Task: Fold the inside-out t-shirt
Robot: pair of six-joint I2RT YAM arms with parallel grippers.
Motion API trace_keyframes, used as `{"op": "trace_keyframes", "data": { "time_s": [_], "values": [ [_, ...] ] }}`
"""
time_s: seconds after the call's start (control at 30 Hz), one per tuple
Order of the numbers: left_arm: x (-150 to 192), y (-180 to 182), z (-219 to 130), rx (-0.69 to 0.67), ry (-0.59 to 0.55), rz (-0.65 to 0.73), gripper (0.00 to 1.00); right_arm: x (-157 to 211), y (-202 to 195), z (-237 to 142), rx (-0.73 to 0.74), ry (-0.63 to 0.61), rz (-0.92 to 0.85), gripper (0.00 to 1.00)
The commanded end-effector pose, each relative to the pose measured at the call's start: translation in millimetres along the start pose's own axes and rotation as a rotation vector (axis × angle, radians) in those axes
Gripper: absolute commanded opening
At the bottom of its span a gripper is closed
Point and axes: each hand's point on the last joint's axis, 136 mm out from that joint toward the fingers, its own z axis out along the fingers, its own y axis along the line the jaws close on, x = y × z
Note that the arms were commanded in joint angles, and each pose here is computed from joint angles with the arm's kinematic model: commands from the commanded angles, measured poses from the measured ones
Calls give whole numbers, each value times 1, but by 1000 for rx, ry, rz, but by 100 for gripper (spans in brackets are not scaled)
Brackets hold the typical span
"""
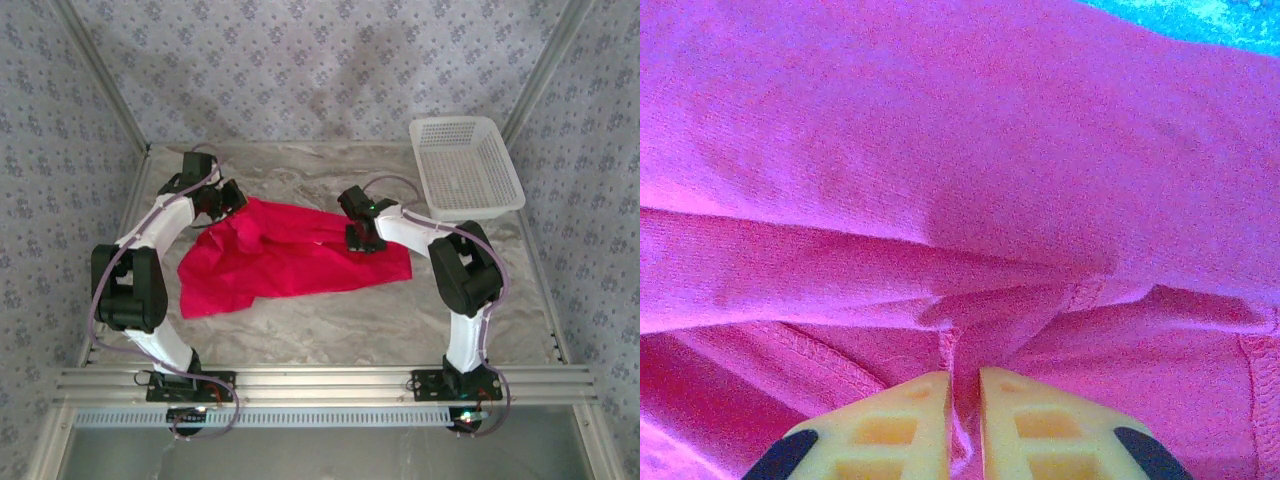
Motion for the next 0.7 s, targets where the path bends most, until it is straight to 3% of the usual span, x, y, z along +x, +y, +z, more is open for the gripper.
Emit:
{"op": "trace_keyframes", "data": {
  "time_s": [0.0, 0.1, 0.23, 0.33, 0.5, 0.67],
  "values": [
    [-10, -19, -17, 43, -33, 40, 0, 4, -3, 7, 24, 41, -9, 18],
    [-10, -18, -17, 42, -31, 41, 0, 5, -2, 11, 20, 47, -8, 18],
    [-10, -18, -18, 40, -31, 44, 0, 3, -1, 12, 23, 46, -6, 0],
    [-10, -17, -19, 29, -31, 47, 0, -5, 1, -7, 15, 14, -2, 0],
    [-30, -27, -41, 47, -67, 37, 0, -44, 5, -96, -41, -157, -15, 0],
    [-62, -55, -92, 103, -173, 50, 0, -87, -1, -203, -144, -411, 6, 0]
  ]
}}
